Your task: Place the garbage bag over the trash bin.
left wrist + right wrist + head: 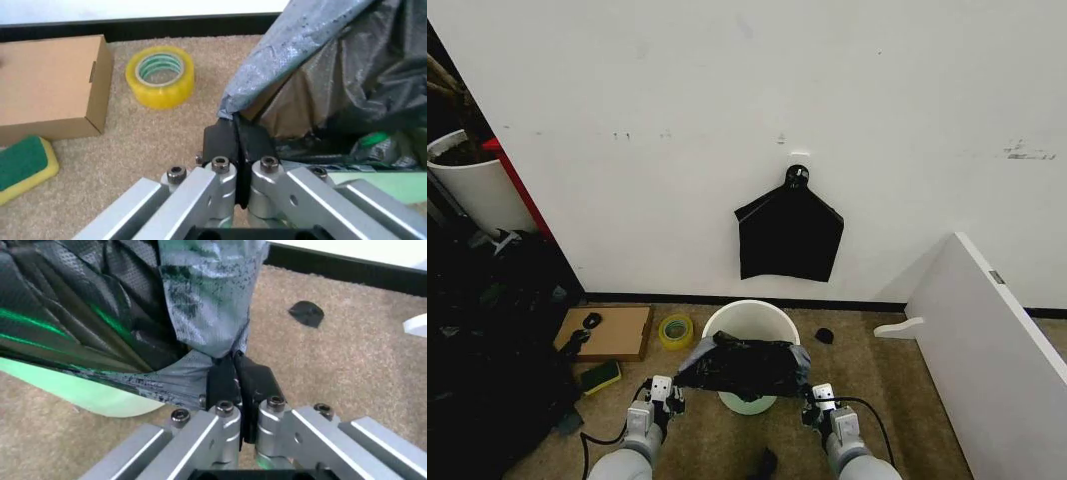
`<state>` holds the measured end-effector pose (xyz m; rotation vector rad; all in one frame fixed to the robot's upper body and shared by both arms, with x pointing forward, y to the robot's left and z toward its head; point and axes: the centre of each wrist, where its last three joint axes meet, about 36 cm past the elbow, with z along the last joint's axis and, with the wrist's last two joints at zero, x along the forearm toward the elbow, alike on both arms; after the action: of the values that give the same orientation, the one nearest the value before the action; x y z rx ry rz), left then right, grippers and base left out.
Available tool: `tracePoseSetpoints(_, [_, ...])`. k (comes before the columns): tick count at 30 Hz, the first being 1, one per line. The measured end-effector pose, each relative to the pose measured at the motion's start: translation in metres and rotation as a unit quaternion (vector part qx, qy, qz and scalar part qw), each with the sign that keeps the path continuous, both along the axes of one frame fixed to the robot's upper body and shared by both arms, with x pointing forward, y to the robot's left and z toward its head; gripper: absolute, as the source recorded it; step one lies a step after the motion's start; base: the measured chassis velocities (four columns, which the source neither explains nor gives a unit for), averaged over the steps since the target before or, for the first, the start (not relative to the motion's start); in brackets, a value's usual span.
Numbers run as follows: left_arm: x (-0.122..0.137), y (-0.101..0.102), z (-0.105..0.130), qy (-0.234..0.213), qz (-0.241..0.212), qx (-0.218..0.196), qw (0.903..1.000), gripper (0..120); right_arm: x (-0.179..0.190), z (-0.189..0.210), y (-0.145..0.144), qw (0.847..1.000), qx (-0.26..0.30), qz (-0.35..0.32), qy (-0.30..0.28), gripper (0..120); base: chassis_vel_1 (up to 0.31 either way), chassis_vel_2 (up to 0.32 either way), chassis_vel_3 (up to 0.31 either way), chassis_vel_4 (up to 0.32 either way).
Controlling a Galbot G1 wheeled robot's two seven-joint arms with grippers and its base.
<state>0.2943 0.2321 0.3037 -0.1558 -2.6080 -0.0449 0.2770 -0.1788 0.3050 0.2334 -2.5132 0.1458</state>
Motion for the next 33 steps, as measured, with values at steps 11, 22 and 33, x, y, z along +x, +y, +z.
tracePoseSetpoints(11, [0.000, -0.004, 0.002, -0.008, 0.007, -0.018, 0.9998, 1, -0.002, 0.001, 0.002, 1.000, 0.015, 0.006, -0.010, 0, 0.000, 0.000, 0.000, 0.000])
tracePoseSetpoints(22, [-0.022, -0.014, 0.031, -0.023, -0.001, -0.040, 0.9989, 43, -0.027, 0.017, 0.001, 0.999, 0.029, 0.023, -0.038, 30, 0.000, 0.000, 0.000, 0.000])
tracePoseSetpoints(33, [-0.045, -0.015, 0.043, -0.033, 0.002, -0.077, 0.9965, 80, -0.045, 0.025, -0.005, 0.997, 0.036, 0.012, -0.064, 68, 0.000, 0.000, 0.000, 0.000])
